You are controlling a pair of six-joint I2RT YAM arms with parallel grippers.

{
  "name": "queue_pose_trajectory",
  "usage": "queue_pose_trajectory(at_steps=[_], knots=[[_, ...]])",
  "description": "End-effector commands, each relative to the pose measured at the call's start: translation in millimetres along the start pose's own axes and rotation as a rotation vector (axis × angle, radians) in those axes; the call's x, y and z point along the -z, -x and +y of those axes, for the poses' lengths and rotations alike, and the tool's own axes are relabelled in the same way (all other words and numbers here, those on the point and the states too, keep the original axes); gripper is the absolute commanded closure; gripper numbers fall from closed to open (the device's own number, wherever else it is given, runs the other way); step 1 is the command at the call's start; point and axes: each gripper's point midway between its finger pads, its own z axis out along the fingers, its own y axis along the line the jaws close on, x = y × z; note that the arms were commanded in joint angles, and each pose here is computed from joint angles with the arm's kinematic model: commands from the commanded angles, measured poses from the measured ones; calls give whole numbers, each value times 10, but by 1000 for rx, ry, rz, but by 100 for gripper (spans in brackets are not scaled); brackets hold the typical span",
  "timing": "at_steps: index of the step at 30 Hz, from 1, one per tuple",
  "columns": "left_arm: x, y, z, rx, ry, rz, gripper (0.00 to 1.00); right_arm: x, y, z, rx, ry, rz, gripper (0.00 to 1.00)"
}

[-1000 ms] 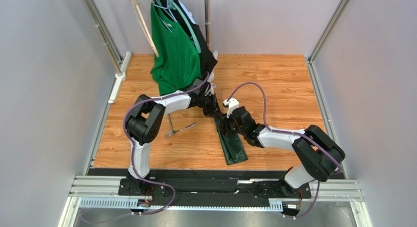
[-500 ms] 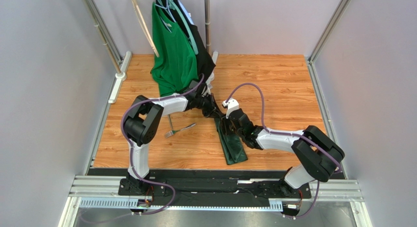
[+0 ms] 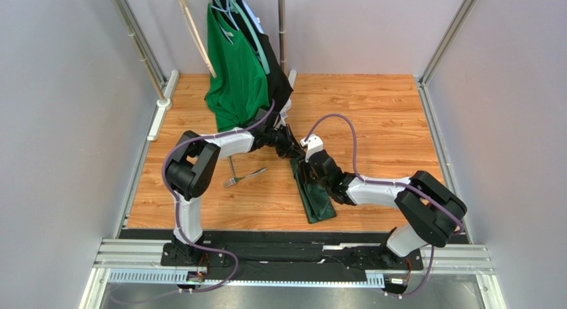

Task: Fold the napkin into a case and place the utensils inside
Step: Stuff the top corner of the square-folded napkin into the folded napkin.

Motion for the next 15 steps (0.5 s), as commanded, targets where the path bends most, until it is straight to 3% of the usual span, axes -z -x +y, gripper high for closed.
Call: queue_pose_trajectory(at_steps=[1,8,15], knots=[[147,19,-222,-23,-66,-18,100,14,158,-21,-6,-30,-64,59],[140,20,-157,-23,-60,-13,100,67,202,-55,-15,-44,-83,71],[217,95,19,-22,-31,-35,100,95,184,-101,-30,-63,-87,91]])
